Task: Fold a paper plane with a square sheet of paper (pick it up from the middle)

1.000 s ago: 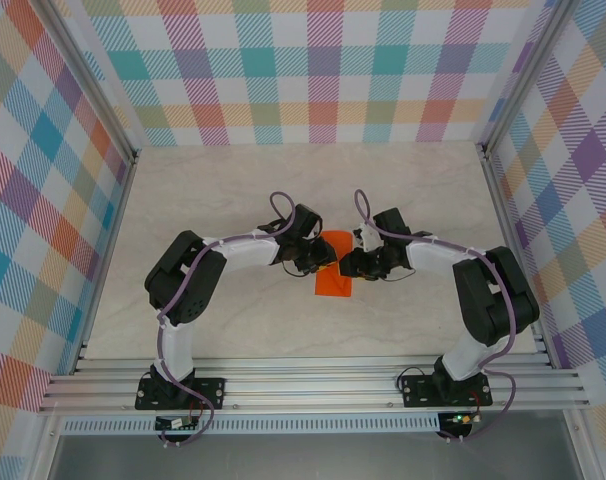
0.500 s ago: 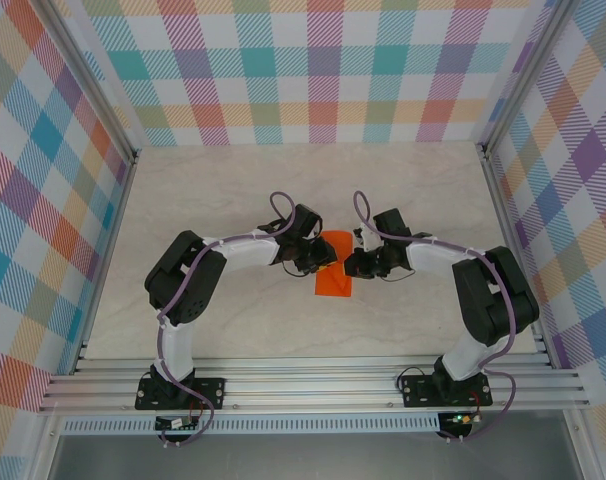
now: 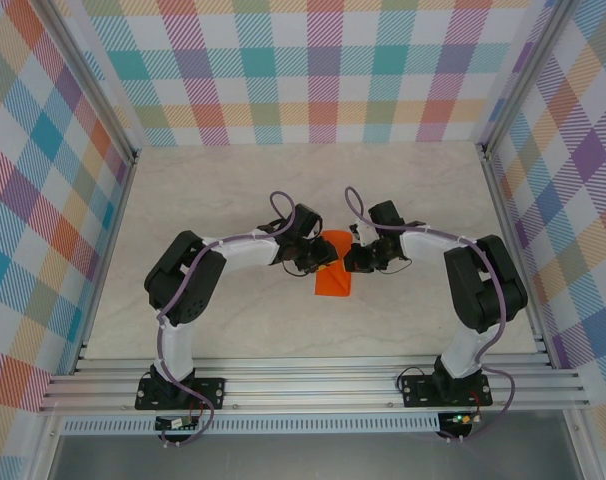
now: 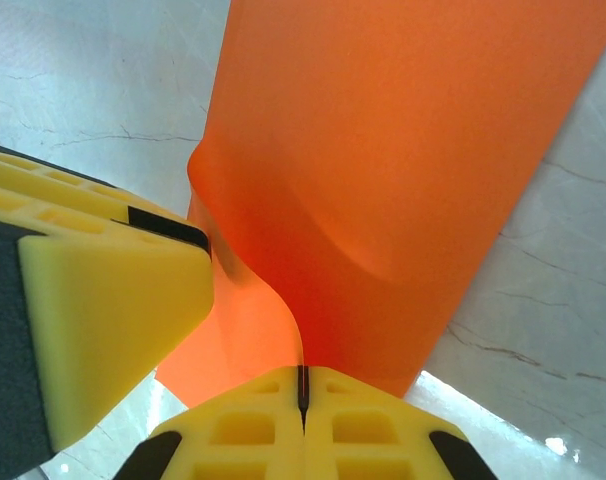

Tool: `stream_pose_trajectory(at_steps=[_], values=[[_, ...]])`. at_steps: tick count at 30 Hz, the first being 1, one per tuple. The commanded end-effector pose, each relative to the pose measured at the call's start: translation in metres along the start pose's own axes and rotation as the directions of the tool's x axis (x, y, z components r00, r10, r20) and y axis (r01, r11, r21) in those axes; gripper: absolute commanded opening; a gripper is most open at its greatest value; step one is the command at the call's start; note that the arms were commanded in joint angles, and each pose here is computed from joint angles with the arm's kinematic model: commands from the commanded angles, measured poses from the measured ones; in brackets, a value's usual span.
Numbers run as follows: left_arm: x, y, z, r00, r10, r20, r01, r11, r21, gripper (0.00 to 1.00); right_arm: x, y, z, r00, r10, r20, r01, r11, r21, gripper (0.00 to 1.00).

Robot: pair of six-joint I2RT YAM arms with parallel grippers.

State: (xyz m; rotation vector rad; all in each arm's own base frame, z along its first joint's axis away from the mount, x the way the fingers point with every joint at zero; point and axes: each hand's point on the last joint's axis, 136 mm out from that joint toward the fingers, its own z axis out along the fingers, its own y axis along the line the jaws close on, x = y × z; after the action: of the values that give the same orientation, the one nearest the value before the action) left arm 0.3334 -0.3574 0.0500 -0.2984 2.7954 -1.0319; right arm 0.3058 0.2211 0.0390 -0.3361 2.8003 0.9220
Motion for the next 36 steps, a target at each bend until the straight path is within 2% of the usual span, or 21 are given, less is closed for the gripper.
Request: stream_pose_trajectory(at_steps=[1, 36], values=[[0.004, -0.02, -0.013, 0.999, 0.034, 0.016, -0.035, 0.998, 0.055, 0.29, -0.005, -0.002, -0.002, 1.0, -0.026, -0.006, 0.026, 1.0, 0.008, 0.03], [0.007, -0.027, -0.004, 0.999, 0.036, 0.01, -0.037, 0.993, 0.109, 0.33, -0.002, -0.018, 0.011, 0.998, 0.003, -0.055, -0.001, 0.999, 0.049, 0.05]])
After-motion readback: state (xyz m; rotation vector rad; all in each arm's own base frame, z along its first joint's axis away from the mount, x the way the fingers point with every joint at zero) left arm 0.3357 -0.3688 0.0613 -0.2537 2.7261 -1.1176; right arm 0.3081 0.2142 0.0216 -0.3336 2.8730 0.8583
